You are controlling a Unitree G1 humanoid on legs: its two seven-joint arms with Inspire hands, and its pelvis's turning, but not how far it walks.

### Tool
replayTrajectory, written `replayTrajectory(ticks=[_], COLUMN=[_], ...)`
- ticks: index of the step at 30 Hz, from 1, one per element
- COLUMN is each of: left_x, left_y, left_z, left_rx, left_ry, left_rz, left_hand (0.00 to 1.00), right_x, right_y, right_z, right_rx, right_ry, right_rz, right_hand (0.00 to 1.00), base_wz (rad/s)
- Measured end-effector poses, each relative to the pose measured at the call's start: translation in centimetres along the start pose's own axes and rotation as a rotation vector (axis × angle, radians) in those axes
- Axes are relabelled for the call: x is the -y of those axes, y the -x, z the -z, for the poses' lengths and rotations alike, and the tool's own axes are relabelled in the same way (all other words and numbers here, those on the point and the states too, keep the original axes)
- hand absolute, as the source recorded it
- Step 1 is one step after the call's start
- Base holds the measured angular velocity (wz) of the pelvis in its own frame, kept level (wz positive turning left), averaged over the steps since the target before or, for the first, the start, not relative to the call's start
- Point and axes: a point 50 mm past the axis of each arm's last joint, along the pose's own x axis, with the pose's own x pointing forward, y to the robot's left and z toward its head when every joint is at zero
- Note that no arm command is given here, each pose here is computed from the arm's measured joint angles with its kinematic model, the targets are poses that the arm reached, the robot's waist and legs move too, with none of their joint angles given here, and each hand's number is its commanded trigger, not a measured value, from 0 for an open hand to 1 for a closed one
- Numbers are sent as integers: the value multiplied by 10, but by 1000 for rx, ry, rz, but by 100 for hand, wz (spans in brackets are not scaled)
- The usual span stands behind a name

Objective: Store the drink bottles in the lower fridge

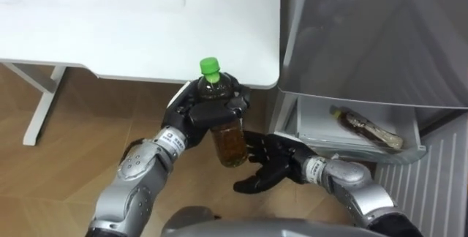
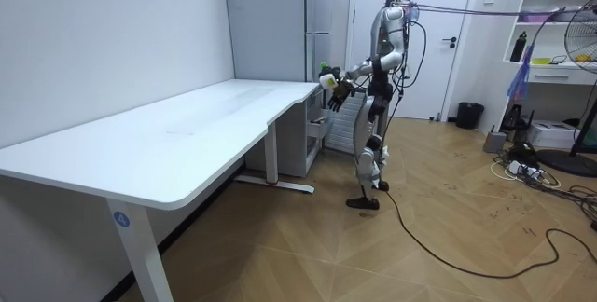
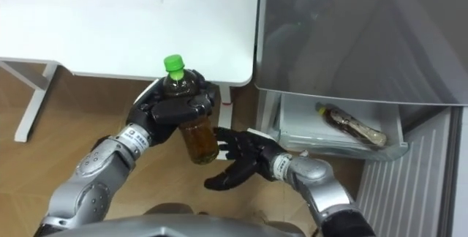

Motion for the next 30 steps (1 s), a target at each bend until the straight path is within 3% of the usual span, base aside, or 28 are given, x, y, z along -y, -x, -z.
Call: replayTrajectory(ticks=[5,30], left_x=[3,15], left_y=[-1,0], left_z=[3,11], left_rx=[-21,-57], left_ry=[-49,-168], left_rz=[9,85], left_hand=[100,100], right_x=[-5,-14], right_y=[-1,-3], right_z=[-18,-20], right_rx=[72,115], right_ry=[27,-44], right_rz=[-51,-125], right_hand=[0,0], base_wz=[-6,-1])
